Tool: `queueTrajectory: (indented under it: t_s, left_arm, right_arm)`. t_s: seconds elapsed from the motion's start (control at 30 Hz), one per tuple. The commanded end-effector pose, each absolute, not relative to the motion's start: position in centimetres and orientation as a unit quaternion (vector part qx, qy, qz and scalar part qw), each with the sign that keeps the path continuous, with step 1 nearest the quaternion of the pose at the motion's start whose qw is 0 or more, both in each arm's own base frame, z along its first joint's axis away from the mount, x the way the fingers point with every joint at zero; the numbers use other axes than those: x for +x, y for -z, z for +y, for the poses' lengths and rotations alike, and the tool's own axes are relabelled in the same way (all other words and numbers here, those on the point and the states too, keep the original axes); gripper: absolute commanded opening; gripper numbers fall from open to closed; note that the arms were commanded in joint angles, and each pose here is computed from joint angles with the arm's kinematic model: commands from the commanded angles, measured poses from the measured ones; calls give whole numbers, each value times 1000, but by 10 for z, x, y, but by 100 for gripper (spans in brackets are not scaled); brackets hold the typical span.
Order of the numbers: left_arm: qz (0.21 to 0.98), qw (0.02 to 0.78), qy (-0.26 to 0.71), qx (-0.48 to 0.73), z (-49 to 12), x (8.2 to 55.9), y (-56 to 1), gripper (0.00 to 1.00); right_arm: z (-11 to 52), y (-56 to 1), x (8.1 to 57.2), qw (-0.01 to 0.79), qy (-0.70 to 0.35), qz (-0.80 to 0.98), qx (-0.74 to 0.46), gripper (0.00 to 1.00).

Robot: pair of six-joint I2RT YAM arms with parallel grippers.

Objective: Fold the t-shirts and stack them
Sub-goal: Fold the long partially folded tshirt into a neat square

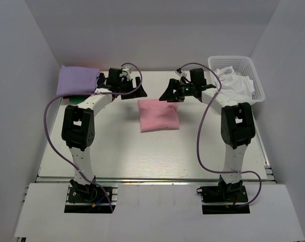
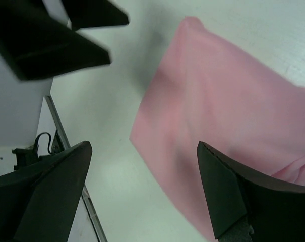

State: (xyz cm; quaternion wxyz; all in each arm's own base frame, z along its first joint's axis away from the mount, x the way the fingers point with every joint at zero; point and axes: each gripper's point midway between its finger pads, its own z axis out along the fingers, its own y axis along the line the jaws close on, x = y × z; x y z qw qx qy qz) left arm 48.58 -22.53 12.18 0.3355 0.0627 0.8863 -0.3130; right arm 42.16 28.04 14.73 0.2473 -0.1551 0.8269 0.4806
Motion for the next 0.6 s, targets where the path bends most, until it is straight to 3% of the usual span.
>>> queueTrajectory:
  t_s: [0.0, 0.37, 0.57]
  left_arm:
    - [878, 335, 333, 78, -229, 468, -134, 100]
    - [892, 311, 318, 77, -218, 438, -126, 100]
    - [902, 289, 312, 75, -214, 427, -112, 100]
  right_arm:
    - [287, -138, 456, 264, -495, 816, -137, 90]
    - [271, -54, 520, 254, -484, 833, -84, 90]
    - [279, -78, 520, 262, -526, 796, -142, 90]
